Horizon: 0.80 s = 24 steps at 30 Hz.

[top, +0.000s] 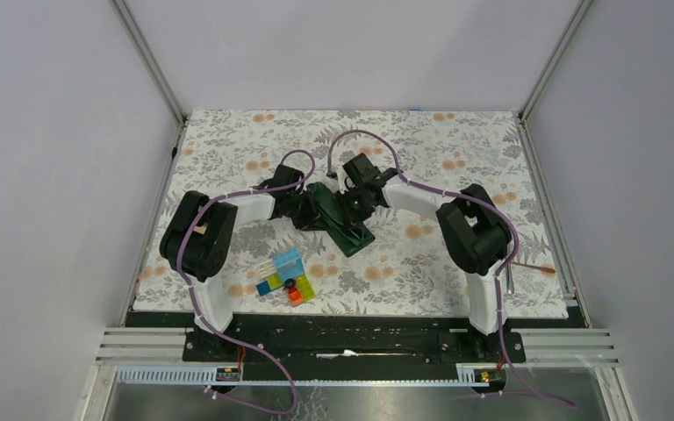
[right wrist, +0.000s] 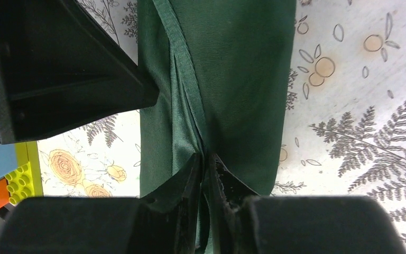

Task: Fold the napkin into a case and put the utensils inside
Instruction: Smooth out the smaller rectangle-folded napkin at the center of the board.

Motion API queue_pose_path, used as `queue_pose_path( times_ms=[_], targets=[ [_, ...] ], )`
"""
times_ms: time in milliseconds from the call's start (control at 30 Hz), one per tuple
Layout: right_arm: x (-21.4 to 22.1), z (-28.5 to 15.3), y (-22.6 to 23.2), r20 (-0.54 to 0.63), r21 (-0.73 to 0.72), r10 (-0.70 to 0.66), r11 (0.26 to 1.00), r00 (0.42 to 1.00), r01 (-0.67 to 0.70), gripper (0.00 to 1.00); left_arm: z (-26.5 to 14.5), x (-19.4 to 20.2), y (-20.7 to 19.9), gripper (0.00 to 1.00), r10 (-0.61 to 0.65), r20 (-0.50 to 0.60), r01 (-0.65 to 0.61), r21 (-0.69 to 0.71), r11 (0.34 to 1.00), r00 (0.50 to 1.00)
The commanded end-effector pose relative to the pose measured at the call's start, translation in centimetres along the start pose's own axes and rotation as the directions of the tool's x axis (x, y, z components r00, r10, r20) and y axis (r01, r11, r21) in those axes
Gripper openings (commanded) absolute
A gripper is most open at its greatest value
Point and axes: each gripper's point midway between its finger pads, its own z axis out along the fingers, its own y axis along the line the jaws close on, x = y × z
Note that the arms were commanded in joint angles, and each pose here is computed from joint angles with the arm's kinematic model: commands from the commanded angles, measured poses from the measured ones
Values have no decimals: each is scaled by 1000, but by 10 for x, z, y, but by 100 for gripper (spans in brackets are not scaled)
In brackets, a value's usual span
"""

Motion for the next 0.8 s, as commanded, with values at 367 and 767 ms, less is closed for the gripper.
queue_pose_path(
  times_ms=[367,767],
  targets=[
    [6,11,18,40,35,-62,998,997,60,52,6,2,3,13,18,4,-18,-4,1000,1000],
    [9,21,18,40,205,-111,974,993,100,41,4,5,7,11,25,6,-24,-12,1000,1000]
  ],
)
